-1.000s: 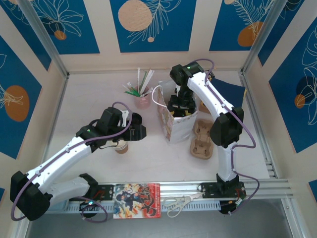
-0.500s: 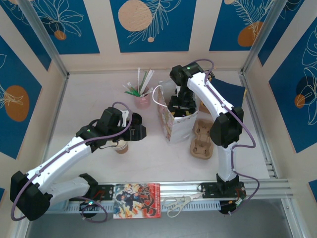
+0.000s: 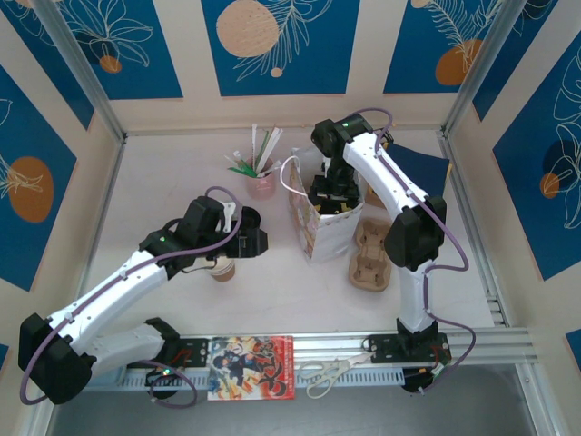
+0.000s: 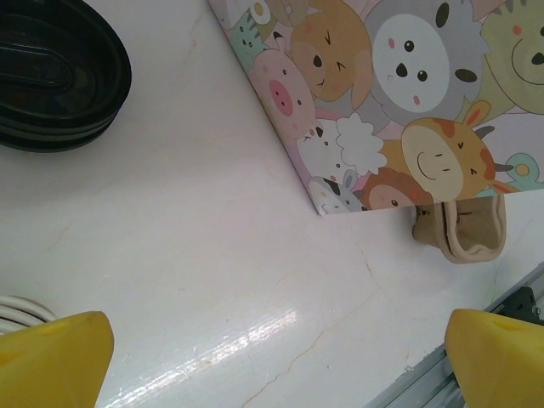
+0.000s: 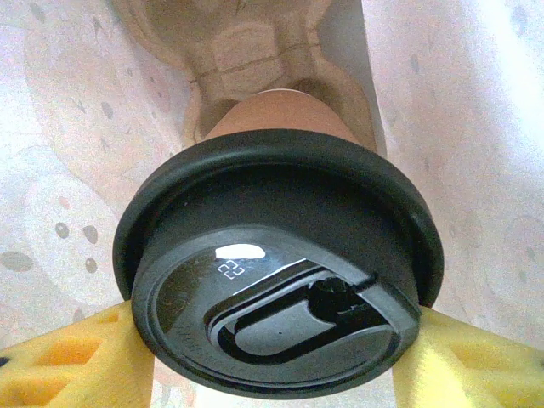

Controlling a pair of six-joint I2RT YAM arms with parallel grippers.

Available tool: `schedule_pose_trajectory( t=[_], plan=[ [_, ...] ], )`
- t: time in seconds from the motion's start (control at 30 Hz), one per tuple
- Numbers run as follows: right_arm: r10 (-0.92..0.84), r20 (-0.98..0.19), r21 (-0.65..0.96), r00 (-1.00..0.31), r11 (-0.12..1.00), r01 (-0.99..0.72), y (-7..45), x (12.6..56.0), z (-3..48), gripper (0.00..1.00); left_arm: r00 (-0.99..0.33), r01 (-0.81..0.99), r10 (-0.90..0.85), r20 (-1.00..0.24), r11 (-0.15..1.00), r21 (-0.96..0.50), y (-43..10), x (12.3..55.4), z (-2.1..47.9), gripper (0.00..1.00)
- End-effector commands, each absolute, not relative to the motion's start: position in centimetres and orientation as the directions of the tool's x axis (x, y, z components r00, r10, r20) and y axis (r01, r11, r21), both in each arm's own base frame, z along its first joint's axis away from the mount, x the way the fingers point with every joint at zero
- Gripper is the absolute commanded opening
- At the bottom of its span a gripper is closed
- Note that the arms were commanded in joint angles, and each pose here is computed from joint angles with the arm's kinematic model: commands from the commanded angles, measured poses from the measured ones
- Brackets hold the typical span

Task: Pack the takeout coffee

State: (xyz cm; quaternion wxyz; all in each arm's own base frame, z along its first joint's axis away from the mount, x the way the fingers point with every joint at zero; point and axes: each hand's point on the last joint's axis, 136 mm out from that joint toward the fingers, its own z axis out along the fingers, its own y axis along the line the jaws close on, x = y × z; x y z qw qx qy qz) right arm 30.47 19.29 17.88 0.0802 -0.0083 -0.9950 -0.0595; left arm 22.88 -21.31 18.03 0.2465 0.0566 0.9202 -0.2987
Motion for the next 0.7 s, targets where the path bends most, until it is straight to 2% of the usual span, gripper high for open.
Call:
schedule_pose_trajectory(
  t=[0.0,0.67],
  plan=[
    [0.018,0.219,0.084,-0.976,0.996,0.037,17.83,28.13,19.37,0.64,-0.856,0.242,-0.058,-0.514,0.834,-0.496,-20.33,23.17,18.68,1.0],
    [0.018,0.219,0.086,-0.976,0.996,0.038,17.77,28.16,19.34,0.64,-0.851,0.234,-0.067,-0.521,0.84,-0.489,-20.09,23.36,18.74,1.0]
  ],
)
